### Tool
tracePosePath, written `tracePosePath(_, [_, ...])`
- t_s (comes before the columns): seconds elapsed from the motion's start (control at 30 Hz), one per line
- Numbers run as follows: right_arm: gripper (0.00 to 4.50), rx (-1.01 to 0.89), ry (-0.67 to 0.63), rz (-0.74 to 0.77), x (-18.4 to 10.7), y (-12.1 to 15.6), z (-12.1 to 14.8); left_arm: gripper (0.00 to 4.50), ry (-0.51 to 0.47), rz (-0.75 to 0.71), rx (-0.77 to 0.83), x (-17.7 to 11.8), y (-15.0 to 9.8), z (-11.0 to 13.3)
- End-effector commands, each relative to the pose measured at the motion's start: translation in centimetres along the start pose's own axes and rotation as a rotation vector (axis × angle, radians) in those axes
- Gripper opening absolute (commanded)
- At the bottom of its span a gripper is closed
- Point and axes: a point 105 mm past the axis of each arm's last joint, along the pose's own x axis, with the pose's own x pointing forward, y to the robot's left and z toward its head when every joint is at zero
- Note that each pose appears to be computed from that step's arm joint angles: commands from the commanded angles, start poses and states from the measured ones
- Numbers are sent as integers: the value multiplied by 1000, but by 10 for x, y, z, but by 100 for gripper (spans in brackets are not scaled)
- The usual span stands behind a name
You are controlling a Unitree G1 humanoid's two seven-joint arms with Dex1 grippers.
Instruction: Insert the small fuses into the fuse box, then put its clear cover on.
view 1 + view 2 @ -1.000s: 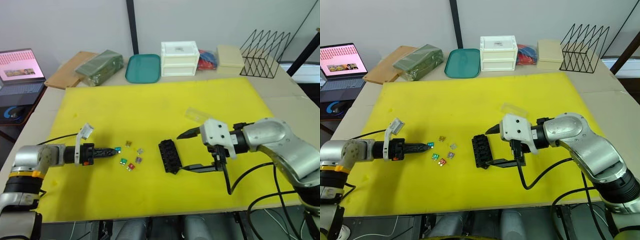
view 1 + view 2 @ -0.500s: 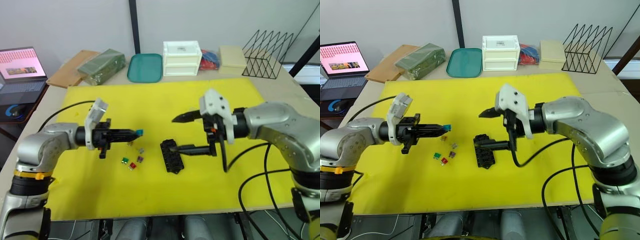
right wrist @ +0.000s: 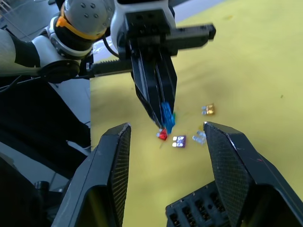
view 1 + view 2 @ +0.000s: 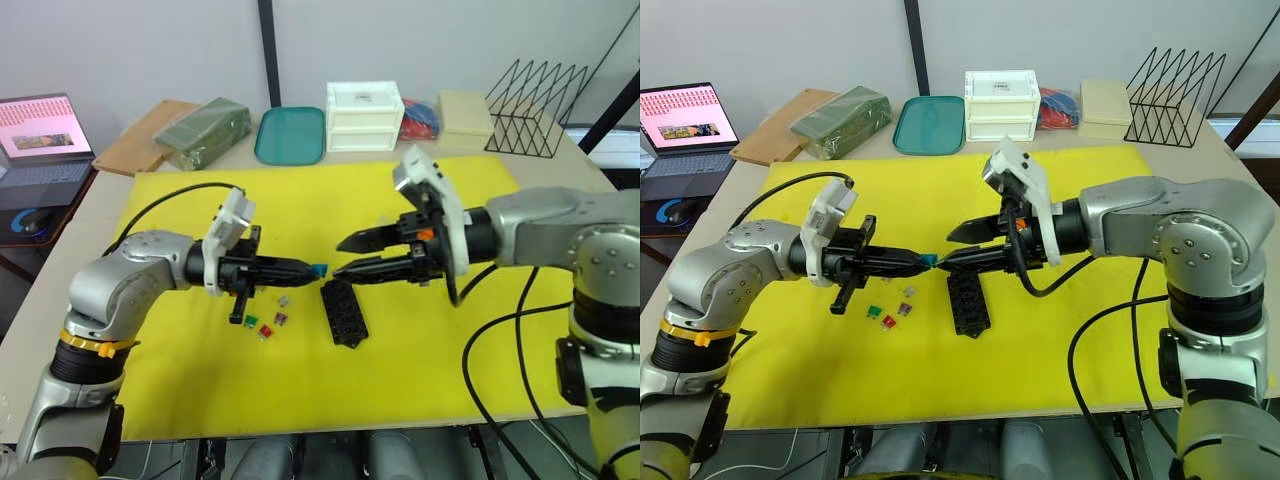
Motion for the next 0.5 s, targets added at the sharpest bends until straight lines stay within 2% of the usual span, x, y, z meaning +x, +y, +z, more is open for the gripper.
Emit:
tracePosePath(0.03, [251, -28, -19, -6, 0, 3, 7, 0, 7, -7, 62, 3, -3, 7])
tracePosePath(0.07, [251, -25, -20, -8, 0, 3, 7, 0, 7, -6, 63, 3, -3, 7])
tracePosePath(0.13, [216, -21, -18, -14, 1, 2, 7, 0, 8, -5, 64, 3, -3, 7])
tracePosePath(0.23, [125, -16, -16, -7, 2, 2, 7, 0, 7, -4, 64, 3, -3, 7])
tracePosePath(0.5, [125, -12, -15, -7, 5, 1, 7, 0, 3, -3, 62, 4, -3, 6])
